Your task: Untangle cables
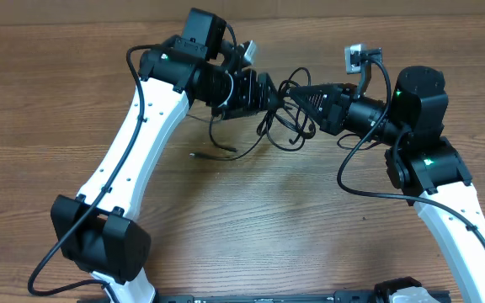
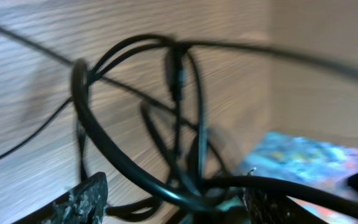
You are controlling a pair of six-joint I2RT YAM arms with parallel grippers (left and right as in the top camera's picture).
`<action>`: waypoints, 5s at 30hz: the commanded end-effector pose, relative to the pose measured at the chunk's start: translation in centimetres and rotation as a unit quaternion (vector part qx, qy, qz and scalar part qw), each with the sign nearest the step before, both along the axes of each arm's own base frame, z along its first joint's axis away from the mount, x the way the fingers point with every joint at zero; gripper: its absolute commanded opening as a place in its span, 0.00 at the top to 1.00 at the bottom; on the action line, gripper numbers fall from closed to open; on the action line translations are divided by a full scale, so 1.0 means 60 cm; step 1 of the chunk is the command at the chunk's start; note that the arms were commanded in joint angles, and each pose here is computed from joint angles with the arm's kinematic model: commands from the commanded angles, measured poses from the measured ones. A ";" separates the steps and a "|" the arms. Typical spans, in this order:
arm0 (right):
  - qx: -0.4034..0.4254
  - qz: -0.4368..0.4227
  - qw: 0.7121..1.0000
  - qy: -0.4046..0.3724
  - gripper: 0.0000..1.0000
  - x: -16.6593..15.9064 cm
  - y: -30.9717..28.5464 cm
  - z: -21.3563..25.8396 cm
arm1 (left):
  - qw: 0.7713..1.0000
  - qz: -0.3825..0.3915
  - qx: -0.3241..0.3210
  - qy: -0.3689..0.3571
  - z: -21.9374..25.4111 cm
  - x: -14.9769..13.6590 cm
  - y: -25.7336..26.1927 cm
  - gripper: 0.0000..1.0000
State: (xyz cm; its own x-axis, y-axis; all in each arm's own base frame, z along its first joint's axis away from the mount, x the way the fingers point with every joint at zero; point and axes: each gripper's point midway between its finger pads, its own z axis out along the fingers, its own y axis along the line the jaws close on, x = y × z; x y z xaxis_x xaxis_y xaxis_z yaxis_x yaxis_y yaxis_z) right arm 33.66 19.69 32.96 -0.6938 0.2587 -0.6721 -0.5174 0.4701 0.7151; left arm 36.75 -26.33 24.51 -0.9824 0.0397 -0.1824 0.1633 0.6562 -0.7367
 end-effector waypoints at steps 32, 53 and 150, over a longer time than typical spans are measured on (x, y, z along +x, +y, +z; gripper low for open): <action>0.048 0.026 0.998 0.017 0.96 -0.020 0.009 0.041 | 0.997 -0.017 -0.047 0.054 0.012 -0.022 -0.007 0.42; 0.047 0.025 0.998 0.019 0.96 -0.020 0.009 0.040 | 0.994 -0.019 0.052 0.092 -0.038 -0.064 0.030 0.21; -0.228 -0.149 0.959 0.075 0.23 0.013 -0.123 -0.148 | 0.953 0.036 0.021 -0.299 0.227 -0.012 0.173 0.94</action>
State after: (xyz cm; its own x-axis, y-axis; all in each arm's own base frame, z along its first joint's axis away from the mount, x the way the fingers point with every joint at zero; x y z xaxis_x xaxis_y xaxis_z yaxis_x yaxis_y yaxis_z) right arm 34.59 12.41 23.60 -0.7430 0.1834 -0.6436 -0.2014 0.8559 0.4763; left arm 35.64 -17.03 37.76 -0.7363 -0.0082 -0.6766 0.5067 0.6560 -0.5594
